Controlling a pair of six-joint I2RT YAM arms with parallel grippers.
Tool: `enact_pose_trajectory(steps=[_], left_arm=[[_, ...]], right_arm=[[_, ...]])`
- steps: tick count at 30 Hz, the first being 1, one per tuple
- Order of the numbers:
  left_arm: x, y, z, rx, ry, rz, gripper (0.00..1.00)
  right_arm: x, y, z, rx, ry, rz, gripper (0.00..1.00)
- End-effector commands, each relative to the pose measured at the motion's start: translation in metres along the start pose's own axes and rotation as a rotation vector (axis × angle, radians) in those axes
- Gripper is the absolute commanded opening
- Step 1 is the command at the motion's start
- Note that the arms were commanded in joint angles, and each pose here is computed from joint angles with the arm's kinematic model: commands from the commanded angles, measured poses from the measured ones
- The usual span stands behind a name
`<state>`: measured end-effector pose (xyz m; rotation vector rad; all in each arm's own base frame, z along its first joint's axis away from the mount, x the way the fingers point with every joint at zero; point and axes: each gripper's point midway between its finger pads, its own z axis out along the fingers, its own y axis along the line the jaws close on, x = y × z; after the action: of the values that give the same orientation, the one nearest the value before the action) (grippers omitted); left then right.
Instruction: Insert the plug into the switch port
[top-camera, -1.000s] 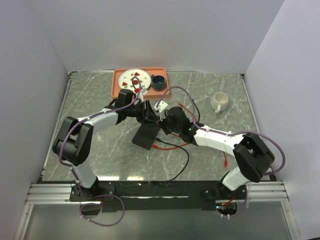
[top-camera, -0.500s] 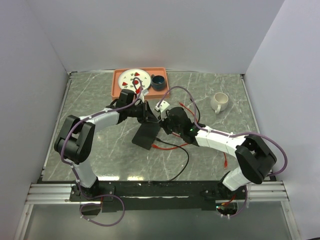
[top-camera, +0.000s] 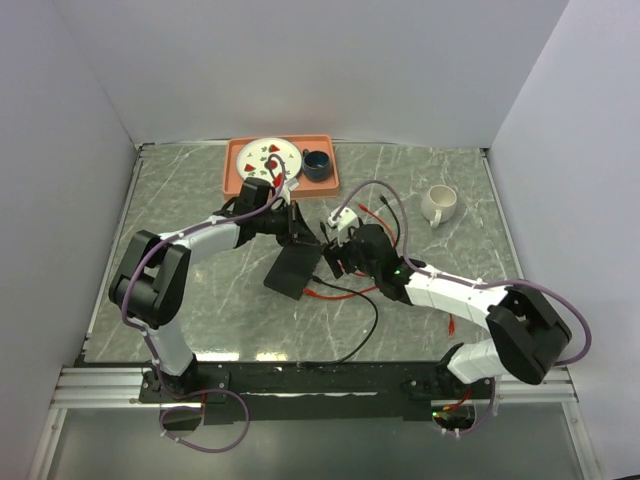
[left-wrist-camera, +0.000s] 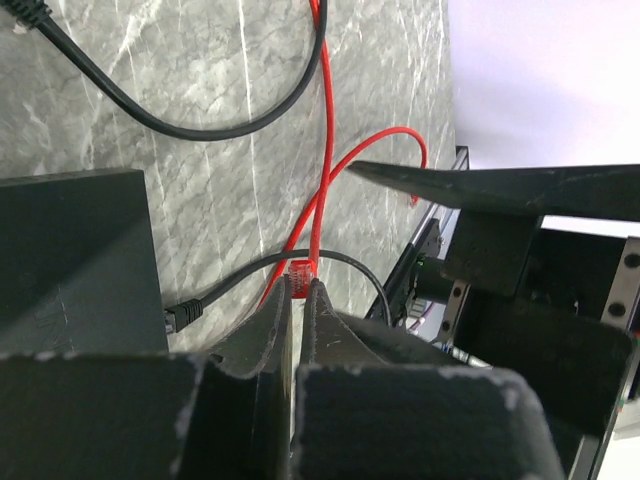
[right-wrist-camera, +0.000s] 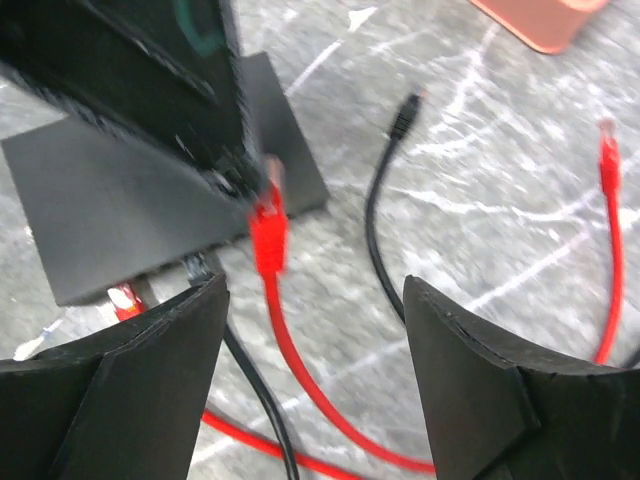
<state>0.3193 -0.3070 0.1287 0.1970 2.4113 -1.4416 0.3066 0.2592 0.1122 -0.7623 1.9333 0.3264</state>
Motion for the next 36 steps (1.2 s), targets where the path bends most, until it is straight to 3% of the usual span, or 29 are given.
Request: enact_pose_trajectory(steps=[1, 6, 17, 23, 26, 29, 32, 35, 36], left_arm=[[-0.016, -0.018, -0.005, 0.026, -0.036, 0.043, 0.01], [-0.017, -0.019, -0.004, 0.03, -0.031, 0.046, 0.01], [-0.017, -0.02, -0.004, 0.036, -0.03, 0.047, 0.01], [-0.018, -0.023, -0.005, 0.044, -0.029, 0.05, 0.01], [-0.017, -0.025, -0.006, 0.053, -0.027, 0.05, 0.01], [-0.016, -0.028, -0.007, 0.062, -0.026, 0.051, 0.01], [-0.015, -0.029, -0.009, 0.063, -0.027, 0.052, 0.01], [-0.014, -0.029, -0.009, 0.061, -0.025, 0.053, 0.01], [-0.015, -0.03, -0.01, 0.065, -0.027, 0.053, 0.01]], right_arm=[[-0.035, -0.017, -0.01, 0.071, -0.138, 0.024, 0.77], [-0.038, -0.01, -0.011, -0.001, -0.168, 0.032, 0.65], [-0.045, 0.019, 0.003, -0.166, -0.151, 0.023, 0.54], [-0.04, 0.018, 0.012, -0.154, -0.128, 0.039, 0.38], [-0.039, 0.018, 0.017, -0.146, -0.118, 0.044, 0.19], [-0.038, 0.015, 0.025, -0.129, -0.103, 0.053, 0.12], [-0.039, 0.016, 0.03, -0.133, -0.102, 0.056, 0.15], [-0.043, 0.016, 0.03, -0.13, -0.118, 0.074, 0.35], [-0.044, 0.016, 0.029, -0.129, -0.126, 0.074, 0.36]])
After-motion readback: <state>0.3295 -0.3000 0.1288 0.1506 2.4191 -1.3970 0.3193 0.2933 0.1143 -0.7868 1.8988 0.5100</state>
